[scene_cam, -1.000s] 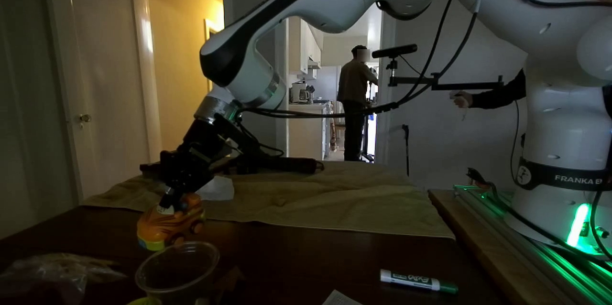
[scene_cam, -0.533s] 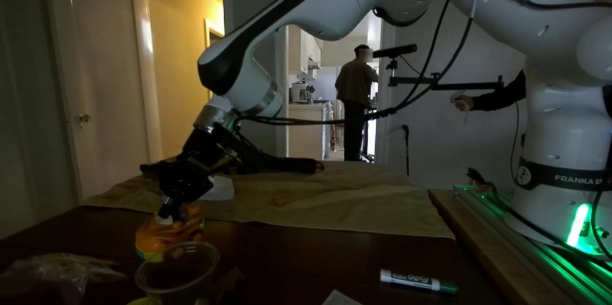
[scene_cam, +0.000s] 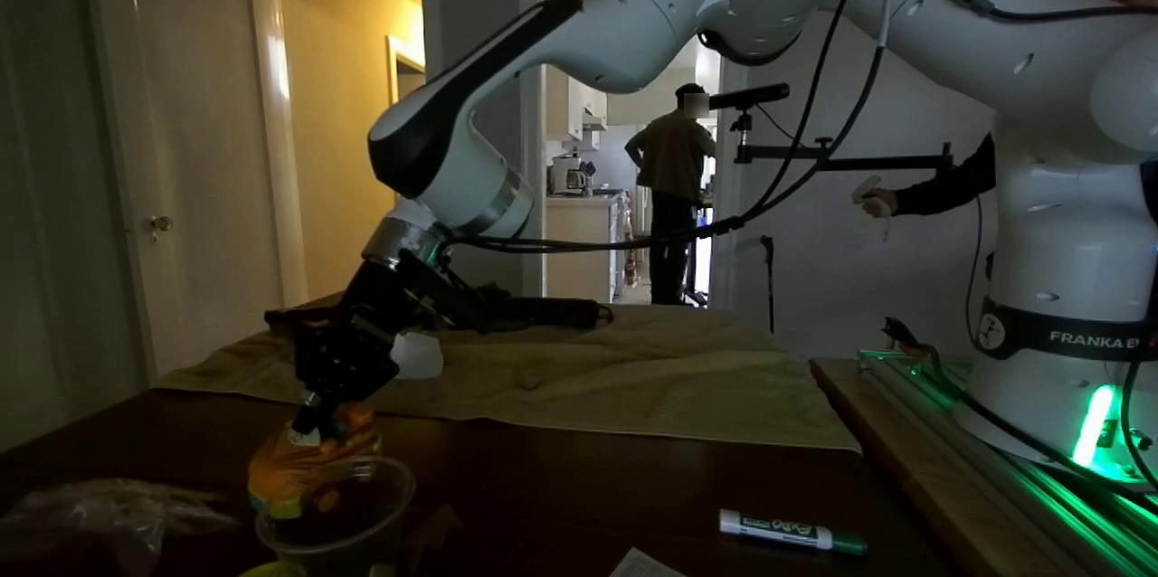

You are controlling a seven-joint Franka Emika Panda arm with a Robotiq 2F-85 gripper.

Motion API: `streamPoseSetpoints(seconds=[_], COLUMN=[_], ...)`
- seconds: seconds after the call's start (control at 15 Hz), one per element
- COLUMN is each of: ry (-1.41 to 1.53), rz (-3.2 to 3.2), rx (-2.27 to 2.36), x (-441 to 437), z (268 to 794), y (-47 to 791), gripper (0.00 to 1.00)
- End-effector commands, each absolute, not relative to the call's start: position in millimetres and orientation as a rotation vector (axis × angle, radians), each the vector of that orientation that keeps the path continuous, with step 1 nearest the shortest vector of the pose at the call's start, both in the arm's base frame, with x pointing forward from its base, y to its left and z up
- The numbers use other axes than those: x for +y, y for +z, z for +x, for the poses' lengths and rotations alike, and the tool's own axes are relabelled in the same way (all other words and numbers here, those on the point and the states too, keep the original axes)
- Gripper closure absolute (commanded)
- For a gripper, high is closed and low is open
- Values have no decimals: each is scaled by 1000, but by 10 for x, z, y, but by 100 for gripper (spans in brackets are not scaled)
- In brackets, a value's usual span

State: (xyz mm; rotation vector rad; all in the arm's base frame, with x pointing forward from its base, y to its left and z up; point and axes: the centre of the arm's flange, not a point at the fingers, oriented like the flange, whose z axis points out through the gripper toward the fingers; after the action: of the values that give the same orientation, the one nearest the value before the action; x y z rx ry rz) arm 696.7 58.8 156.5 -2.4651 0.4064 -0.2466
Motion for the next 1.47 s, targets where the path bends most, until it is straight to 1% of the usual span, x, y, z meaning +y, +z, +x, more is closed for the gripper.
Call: streamPoseSetpoints(seconds=[0.0,0.4,0.87,1.4], ry=[-227,-182,-94,-31], rz=[-2392,-2362,-2312,-2260], rx=[410,476,589,774], x=[580,484,323,129], z=[7035,6915,6589,5888], y=[1468,1406,1293,1256], gripper=[98,98,98,98])
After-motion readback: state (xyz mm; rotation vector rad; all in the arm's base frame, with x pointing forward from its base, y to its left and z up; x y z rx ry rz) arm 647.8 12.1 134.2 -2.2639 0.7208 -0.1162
